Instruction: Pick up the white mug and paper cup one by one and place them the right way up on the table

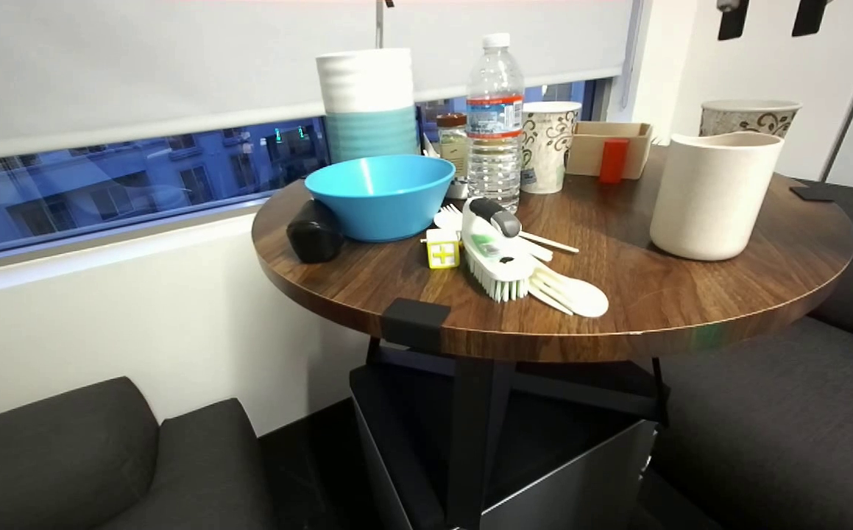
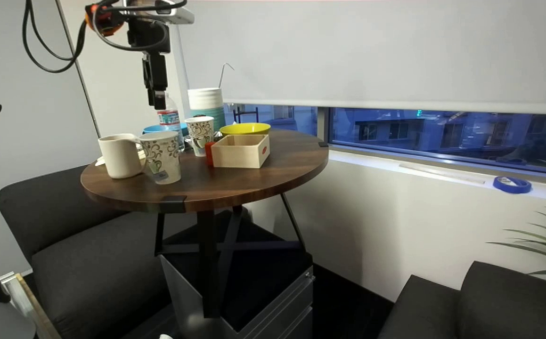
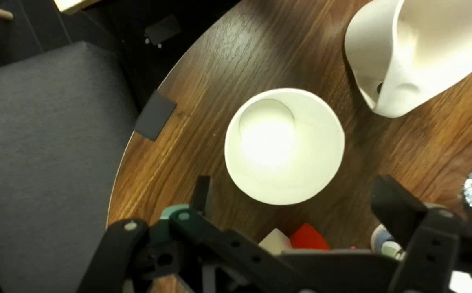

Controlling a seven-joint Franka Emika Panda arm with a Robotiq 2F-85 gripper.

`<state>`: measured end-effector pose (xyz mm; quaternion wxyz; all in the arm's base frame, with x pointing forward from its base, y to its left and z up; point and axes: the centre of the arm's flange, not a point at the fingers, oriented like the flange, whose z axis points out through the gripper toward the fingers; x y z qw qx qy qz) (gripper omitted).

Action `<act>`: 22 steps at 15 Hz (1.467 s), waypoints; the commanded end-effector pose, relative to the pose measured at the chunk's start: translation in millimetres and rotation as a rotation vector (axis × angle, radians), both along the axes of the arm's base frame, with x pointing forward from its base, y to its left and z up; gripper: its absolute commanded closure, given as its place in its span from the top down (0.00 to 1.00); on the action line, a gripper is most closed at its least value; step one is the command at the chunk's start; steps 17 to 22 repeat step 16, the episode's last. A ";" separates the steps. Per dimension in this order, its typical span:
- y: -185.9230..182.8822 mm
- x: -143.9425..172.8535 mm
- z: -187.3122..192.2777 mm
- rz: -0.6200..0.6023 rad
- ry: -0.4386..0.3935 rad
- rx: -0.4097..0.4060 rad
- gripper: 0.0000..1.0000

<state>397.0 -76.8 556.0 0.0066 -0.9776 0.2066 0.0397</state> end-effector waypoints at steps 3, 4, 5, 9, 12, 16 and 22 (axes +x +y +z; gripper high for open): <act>29.2 -47.6 21.8 0.264 -0.141 0.002 1.00; 36.7 -51.8 23.6 0.311 -0.161 0.003 1.00; 44.8 -56.7 24.8 0.360 -0.176 0.000 1.00; 78.8 -70.8 30.0 0.551 -0.254 0.005 1.00; 83.1 -60.9 34.9 0.551 -0.238 -0.007 1.00; 92.3 -68.9 34.1 0.590 -0.267 -0.001 1.00; 92.3 -68.9 34.1 0.590 -0.267 -0.001 1.00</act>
